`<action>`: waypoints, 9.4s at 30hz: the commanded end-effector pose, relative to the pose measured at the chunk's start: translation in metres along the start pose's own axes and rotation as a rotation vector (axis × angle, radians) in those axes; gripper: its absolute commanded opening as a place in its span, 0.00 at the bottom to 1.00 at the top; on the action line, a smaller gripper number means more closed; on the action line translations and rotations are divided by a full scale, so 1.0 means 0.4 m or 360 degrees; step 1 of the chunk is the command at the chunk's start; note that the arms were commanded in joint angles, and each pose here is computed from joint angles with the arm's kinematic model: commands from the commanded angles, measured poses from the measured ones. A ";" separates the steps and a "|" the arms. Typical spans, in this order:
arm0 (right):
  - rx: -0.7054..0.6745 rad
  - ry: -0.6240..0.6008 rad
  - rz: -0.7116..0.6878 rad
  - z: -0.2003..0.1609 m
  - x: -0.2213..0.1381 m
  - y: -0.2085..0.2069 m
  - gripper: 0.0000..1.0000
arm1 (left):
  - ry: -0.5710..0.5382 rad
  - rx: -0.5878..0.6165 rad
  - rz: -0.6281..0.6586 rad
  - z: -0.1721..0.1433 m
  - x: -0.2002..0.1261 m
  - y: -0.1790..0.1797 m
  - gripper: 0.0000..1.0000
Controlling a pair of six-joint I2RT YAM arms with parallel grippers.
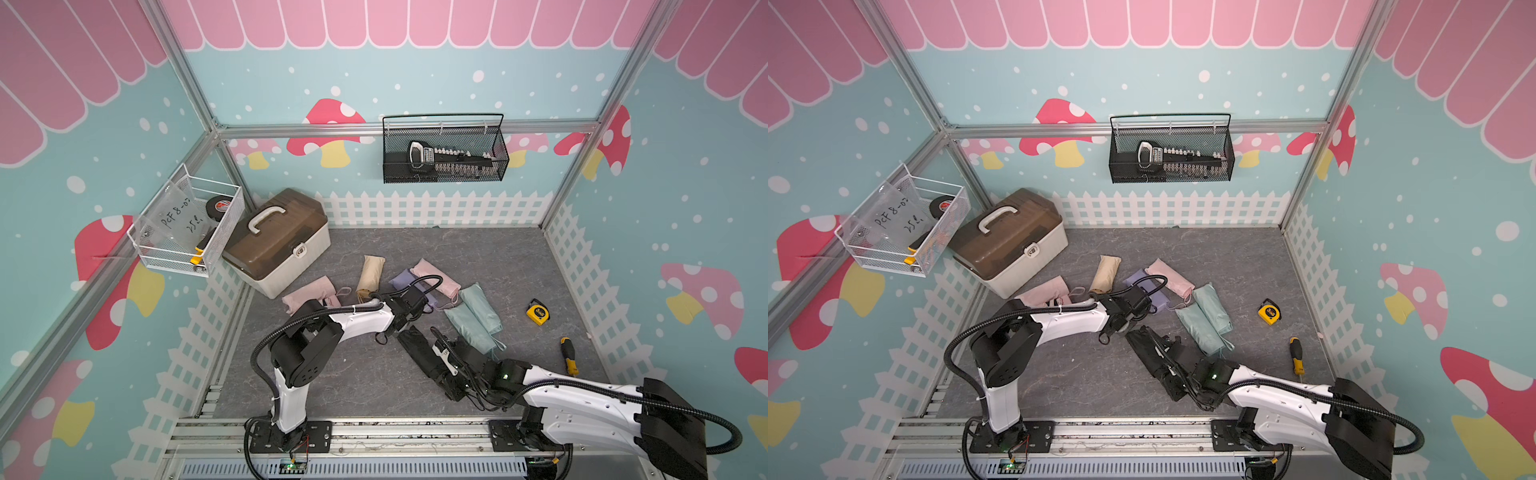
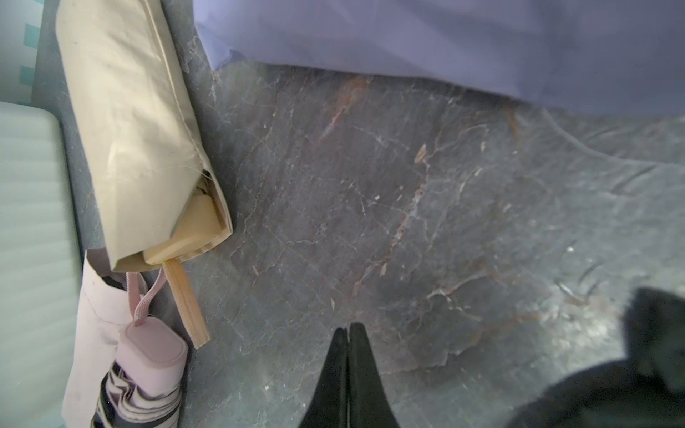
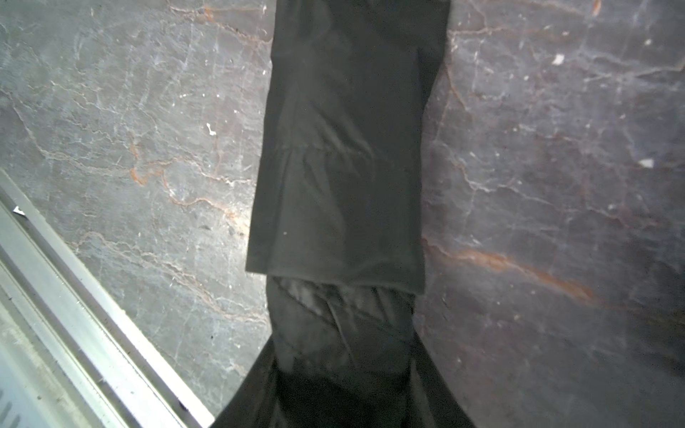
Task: Take umbrellas out of sleeves
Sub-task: Pick up the umbrella from the center of the board, then take out the umbrella from the umbrella sleeve, then place the umbrella sleeve at the center of the board, then place the umbrella at the center of the board.
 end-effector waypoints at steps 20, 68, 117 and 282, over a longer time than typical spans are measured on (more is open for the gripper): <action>-0.0039 -0.0443 0.0019 0.100 -0.146 0.009 0.22 | -0.0615 -0.1817 -0.1826 0.046 -0.243 0.107 0.99; -0.0151 -0.0425 0.0014 0.170 -0.084 0.041 0.15 | -0.0569 -0.2137 -0.2576 0.062 -0.215 -0.004 0.00; -0.0190 -0.0053 0.0205 0.020 -0.103 0.049 0.15 | -0.0811 0.0588 -0.0298 -0.080 -0.233 -0.088 0.00; -0.0212 -0.0569 -0.0430 0.354 -0.172 -0.084 0.99 | -0.1151 -0.1840 -0.0440 -0.060 -0.359 0.429 1.00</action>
Point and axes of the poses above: each gripper's point midway between its finger pads, its own x axis out along the fingers, its own y axis along the line the jaws close on, z = x × y, the point moved 4 cm from there along -x, back along the fingers, and after that the axes turned 4 degrees about -x, right-handed, at the moved point
